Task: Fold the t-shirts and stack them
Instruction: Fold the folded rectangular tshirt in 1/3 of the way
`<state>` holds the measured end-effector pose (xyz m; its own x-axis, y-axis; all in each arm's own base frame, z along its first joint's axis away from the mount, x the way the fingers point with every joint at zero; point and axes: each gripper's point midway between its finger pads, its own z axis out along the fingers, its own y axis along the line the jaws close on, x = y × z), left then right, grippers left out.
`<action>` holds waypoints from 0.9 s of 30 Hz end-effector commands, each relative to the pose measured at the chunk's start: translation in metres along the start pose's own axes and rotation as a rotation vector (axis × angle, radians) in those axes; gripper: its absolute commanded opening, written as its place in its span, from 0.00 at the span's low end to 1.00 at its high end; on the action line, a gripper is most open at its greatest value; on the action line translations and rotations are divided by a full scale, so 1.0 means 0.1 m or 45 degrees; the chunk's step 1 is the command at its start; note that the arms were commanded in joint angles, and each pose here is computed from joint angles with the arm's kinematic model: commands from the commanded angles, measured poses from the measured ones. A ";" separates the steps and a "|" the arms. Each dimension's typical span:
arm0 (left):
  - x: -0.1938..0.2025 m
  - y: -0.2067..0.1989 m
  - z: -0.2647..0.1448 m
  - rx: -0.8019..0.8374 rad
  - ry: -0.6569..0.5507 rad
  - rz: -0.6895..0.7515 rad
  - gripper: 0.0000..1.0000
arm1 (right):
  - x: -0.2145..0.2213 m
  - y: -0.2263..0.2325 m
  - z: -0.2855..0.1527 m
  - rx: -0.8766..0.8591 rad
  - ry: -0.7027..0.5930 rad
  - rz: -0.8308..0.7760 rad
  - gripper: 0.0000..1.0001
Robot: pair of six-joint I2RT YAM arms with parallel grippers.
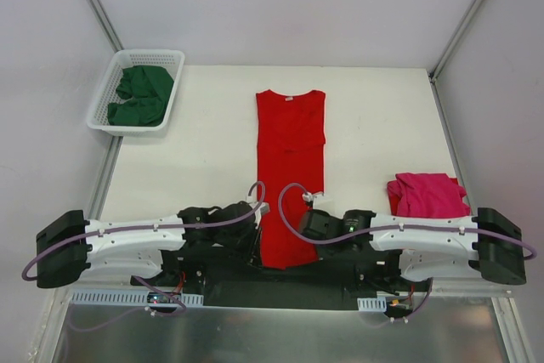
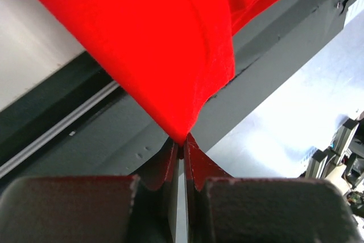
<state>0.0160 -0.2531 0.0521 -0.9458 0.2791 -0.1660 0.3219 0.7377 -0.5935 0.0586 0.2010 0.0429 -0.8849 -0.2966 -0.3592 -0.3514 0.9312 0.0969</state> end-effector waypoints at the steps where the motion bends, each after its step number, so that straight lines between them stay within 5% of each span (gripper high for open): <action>1: 0.02 -0.12 -0.06 0.007 -0.019 -0.002 0.00 | -0.04 0.02 -0.13 0.016 -0.041 0.022 0.01; 27: -0.55 -0.19 -0.50 -0.261 -0.253 0.185 0.00 | -0.47 -0.13 -0.48 0.162 -0.278 -0.030 0.01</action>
<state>0.0469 -0.2630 0.1023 -0.9039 0.2721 -0.3299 0.4077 0.7812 -0.4728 0.0797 0.1963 0.0874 -0.8160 -0.2868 -0.5018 -0.3318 0.9433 0.0004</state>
